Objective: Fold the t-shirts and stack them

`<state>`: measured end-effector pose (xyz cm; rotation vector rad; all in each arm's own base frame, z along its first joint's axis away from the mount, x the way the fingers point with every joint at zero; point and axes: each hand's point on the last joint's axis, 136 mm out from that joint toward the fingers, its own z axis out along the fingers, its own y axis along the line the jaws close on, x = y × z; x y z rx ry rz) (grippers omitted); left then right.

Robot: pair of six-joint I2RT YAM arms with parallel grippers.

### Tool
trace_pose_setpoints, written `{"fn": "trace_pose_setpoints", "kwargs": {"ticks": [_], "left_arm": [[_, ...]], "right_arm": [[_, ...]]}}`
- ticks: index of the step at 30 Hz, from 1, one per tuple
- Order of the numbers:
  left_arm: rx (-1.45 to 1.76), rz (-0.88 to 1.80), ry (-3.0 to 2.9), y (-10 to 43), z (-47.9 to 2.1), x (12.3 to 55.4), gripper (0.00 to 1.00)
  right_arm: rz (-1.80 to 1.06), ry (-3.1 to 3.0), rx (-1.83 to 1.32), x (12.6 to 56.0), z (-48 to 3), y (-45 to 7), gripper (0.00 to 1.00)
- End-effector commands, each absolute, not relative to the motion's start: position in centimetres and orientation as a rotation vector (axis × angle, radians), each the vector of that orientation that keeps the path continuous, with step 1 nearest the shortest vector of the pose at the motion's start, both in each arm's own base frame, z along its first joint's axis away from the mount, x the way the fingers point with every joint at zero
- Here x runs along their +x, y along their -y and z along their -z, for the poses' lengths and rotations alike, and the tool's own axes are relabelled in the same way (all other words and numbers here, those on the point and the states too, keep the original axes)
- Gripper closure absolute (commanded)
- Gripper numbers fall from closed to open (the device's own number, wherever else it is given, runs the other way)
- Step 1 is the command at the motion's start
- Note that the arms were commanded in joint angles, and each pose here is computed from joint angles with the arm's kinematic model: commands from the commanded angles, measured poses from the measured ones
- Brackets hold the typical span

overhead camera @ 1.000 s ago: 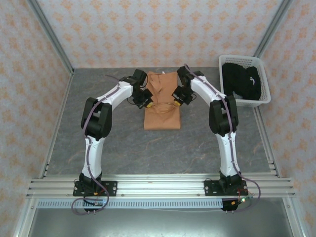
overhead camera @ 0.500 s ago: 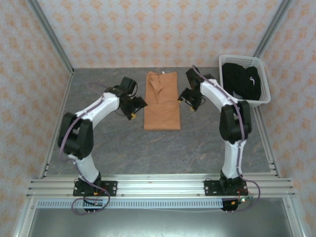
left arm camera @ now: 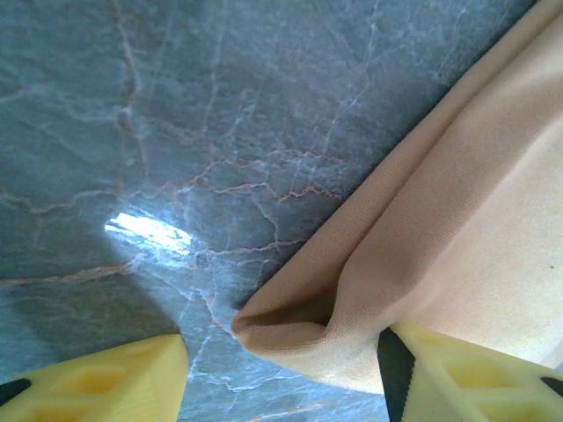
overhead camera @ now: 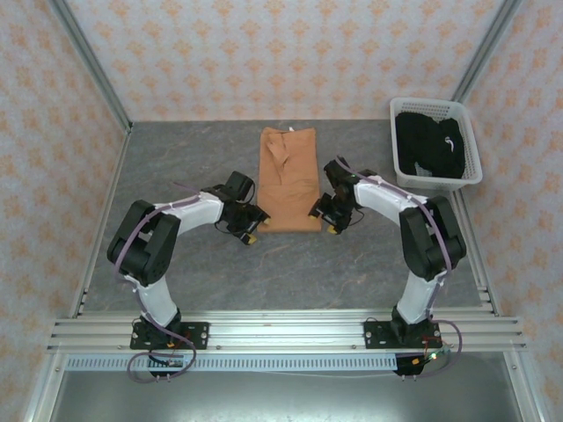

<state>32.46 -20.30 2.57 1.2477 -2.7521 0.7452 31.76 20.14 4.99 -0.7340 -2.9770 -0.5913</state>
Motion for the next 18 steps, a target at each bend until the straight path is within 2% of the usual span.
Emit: {"fn": "trace_pose_setpoints", "kwargs": {"ticks": [1,6,8,10,13,14,15,18], "left_arm": [[1.262,-0.810,2.765,21.6,-1.8,34.7,0.46],[1.291,-0.834,2.772,22.0,-1.8,36.1,0.63],[1.284,-0.838,2.788,22.2,-2.0,36.6,0.73],[1.285,-0.859,2.805,22.3,-2.5,37.4,0.82],[1.270,-0.840,2.839,22.1,-3.2,37.7,0.94],[1.255,-0.822,2.860,21.9,-3.6,37.5,0.97],[1.230,-0.790,2.889,21.6,-4.1,37.2,1.00],[1.141,-0.719,2.949,20.7,-5.4,35.6,1.00]], "right_arm": [[0.619,2.972,-0.730,32.6,-4.1,-21.0,0.44],[0.588,2.949,-0.712,33.1,-3.1,-21.9,0.50],[0.589,2.940,-0.739,33.2,-2.7,-22.0,0.57],[0.584,2.944,-0.769,33.5,-2.4,-22.0,0.69],[0.575,2.974,-0.784,34.3,-2.8,-21.9,0.97],[0.568,2.988,-0.782,34.5,-3.2,-21.7,1.00],[0.558,3.003,-0.778,34.7,-3.6,-21.5,1.00],[0.512,3.026,-0.754,34.0,-4.6,-20.8,1.00]]}}
